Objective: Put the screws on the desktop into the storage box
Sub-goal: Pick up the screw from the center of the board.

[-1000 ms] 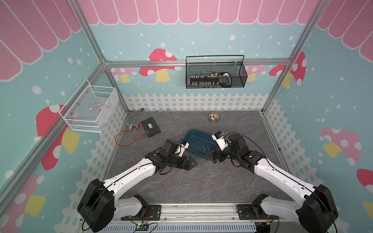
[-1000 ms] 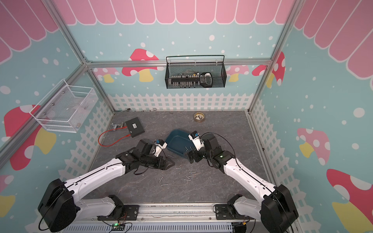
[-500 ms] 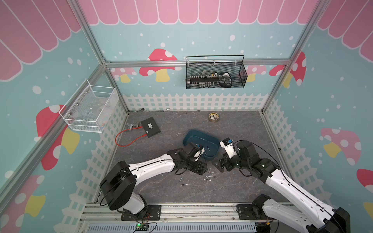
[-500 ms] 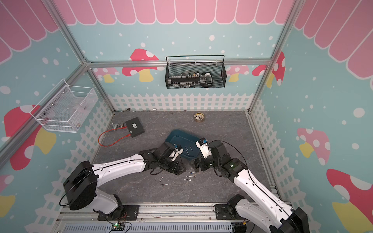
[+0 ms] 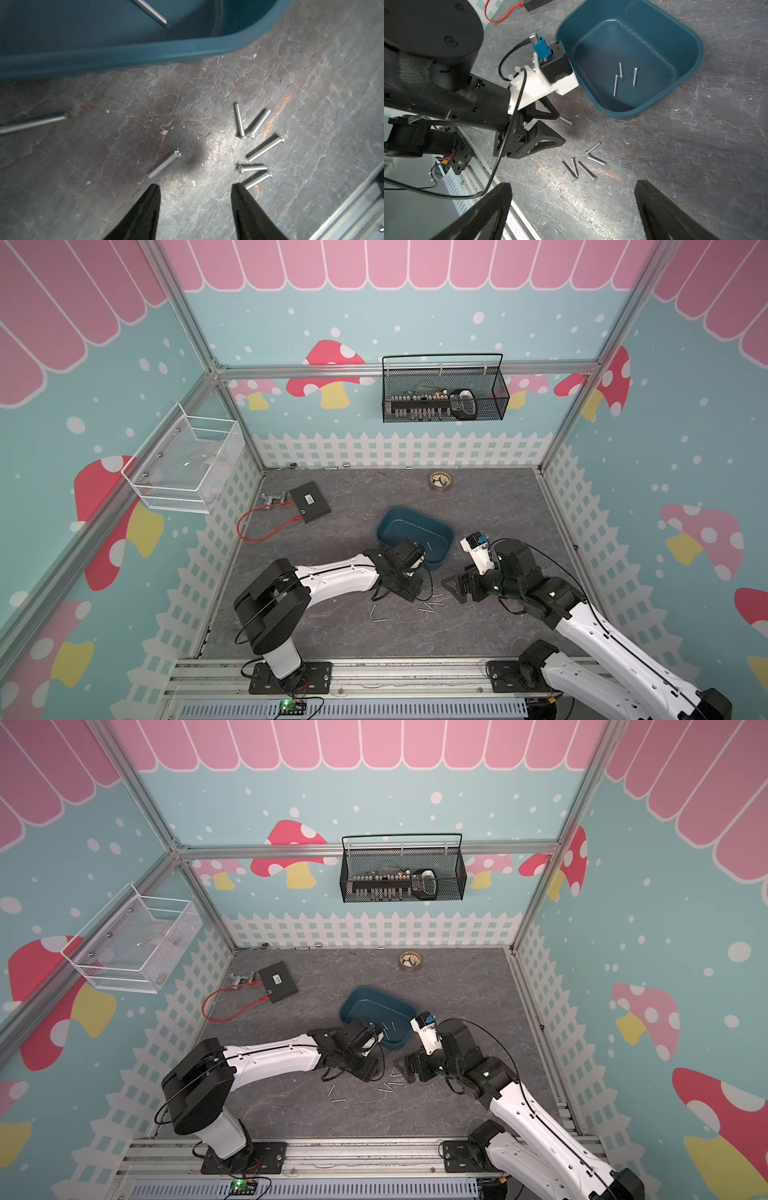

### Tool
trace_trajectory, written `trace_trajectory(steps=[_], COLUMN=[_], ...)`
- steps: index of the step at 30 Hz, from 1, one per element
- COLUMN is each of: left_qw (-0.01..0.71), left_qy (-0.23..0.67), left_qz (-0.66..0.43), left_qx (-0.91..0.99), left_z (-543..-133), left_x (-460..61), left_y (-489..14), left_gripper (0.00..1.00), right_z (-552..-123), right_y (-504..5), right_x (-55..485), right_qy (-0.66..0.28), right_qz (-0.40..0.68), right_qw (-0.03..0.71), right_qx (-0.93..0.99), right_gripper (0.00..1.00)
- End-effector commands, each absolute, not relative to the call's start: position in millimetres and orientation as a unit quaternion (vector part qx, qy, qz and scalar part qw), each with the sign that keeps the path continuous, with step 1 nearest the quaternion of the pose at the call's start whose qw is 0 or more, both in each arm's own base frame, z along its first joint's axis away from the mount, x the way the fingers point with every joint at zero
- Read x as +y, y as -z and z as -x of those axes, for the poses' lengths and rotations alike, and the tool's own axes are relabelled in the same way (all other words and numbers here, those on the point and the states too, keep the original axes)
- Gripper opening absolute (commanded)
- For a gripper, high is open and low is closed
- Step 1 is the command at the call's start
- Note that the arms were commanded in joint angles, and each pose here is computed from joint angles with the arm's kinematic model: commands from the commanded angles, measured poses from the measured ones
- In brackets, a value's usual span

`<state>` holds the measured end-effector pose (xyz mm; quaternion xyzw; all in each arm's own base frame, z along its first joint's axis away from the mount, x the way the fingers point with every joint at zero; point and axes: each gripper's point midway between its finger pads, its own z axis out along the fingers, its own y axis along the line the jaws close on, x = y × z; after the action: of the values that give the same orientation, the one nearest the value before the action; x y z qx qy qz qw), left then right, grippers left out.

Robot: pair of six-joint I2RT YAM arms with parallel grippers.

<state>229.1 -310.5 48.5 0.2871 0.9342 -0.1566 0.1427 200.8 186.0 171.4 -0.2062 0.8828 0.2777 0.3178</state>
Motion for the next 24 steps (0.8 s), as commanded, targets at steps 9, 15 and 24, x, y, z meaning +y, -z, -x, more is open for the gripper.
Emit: trace_trajectory(steps=[9,15,24], left_qw=[0.156,0.149,0.129], left_qy=[0.091,0.084,0.070], left_qz=[-0.331,-0.341,-0.348], left_qx=[0.926,0.924,0.926], left_z=[-247.6,-249.4,-245.0], left_x=[-306.9,-308.8,-301.3], left_y=[-36.9,-31.9,-21.7], left_gripper=[0.48,0.42,0.42], right_z=[-200.6,-201.0,-201.4], right_y=[-169.6,-169.3,-169.9], right_x=[181.5,180.8,180.1], right_qy=[-0.273,-0.271,-0.269], right_qz=[0.196,0.195,0.194], right_qw=[0.319,0.320,0.323], right_qx=[0.886,0.887,0.886], right_gripper=[0.98,0.98,0.97])
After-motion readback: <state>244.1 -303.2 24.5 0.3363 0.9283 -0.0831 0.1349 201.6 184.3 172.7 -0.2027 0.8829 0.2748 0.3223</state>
